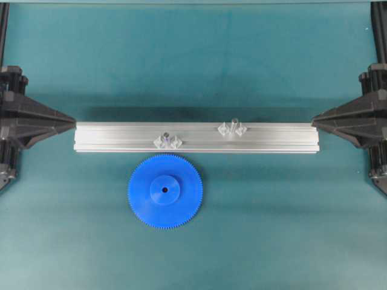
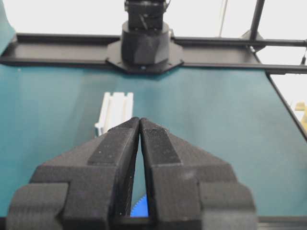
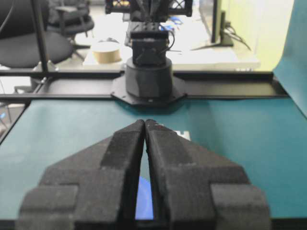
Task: Insert the large gear onto the shaft.
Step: 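Move the left gripper over the hub of the blue gear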
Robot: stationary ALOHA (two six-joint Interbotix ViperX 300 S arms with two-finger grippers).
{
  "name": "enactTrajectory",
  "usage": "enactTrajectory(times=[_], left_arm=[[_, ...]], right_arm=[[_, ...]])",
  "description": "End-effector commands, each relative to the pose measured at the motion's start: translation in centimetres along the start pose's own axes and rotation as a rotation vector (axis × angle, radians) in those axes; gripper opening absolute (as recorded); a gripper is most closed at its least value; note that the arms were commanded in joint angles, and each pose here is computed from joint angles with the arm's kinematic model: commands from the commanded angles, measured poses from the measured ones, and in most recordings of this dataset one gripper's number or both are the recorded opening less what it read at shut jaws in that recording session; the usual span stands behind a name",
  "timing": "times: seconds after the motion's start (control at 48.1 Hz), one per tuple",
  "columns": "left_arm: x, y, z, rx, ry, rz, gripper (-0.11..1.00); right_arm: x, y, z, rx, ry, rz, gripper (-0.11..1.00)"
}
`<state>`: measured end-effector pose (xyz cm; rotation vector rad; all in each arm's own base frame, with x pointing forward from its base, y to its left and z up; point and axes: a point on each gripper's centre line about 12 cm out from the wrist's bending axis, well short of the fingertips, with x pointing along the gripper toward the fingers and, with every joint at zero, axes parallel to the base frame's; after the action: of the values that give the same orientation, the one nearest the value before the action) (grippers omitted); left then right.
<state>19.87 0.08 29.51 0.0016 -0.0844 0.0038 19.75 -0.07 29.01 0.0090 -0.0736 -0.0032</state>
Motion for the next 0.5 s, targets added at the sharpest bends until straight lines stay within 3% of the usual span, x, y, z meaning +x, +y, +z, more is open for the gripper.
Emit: enactTrajectory(times=[0.0, 0.104, 0.249, 0.478], left_arm=[[0.7, -0.7, 1.8, -0.035, -0.007, -0.035, 0.11], [1.7, -0.8, 2.5, -0.068, 0.053, -0.035, 0.02], [3.9, -1.3, 2.4, -0.063, 0.164, -0.049, 0.00], [8.5, -3.8, -0.7, -0.040, 0.446, -0.119, 0.00]], right_arm=[[0.2, 0.0, 0.1, 0.002, 0.002, 0.001, 0.16], [-0.2, -0.1, -1.4, 0.054, 0.087, -0.011, 0.14], [-0.4, -0.1, -2.3, 0.088, 0.205, -0.014, 0.07], [-0.2, 0.0, -2.1, 0.101, 0.330, -0.015, 0.07]])
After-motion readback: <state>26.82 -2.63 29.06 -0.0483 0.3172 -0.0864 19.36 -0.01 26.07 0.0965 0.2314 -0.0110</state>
